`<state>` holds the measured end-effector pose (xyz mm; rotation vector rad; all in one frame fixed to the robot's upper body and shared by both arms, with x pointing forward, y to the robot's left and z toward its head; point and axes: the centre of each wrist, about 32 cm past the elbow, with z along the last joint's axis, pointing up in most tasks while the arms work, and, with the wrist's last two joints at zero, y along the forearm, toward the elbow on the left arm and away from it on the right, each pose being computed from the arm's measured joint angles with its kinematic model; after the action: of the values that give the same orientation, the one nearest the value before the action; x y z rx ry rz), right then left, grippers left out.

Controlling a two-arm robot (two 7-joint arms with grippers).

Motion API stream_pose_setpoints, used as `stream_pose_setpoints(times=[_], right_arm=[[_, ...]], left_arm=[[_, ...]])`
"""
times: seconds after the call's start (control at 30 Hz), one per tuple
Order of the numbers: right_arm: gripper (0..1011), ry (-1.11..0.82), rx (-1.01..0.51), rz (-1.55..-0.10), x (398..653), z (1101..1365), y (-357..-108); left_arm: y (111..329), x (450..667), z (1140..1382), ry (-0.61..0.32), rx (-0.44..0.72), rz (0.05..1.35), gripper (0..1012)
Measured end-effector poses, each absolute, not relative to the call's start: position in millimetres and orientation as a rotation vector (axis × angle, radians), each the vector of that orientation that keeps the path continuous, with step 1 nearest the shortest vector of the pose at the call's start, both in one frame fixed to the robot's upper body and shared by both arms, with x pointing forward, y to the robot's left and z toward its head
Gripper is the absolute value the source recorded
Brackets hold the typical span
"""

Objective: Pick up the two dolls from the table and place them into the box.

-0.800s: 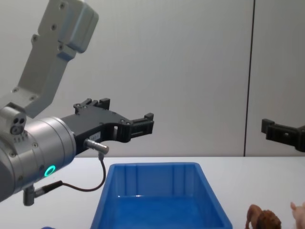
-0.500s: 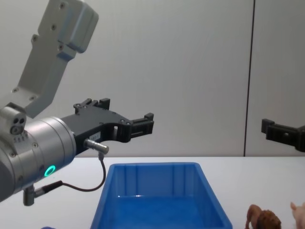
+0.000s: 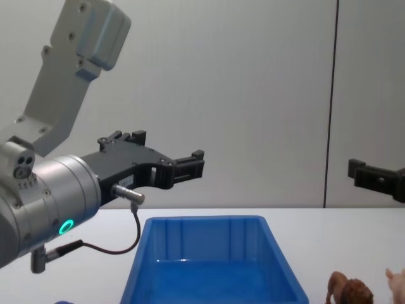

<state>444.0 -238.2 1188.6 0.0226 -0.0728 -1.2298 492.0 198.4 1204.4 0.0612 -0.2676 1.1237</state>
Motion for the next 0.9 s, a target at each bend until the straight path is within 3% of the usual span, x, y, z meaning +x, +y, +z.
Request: stream_pose_setpoints(times=[0.47, 0.9], right_arm=[[1001, 0.003, -0.062, -1.225, 451.2, 1180.2, -257.8], [1001, 0.125, -0.204, -1.214, 455.6, 1157.0, -278.2]], left_arm=[[198.4, 492.0, 1204.4, -0.268, 0.061, 1.124, 1001], [198.4, 492.0, 1204.4, -0.268, 0.061, 1.124, 1001]])
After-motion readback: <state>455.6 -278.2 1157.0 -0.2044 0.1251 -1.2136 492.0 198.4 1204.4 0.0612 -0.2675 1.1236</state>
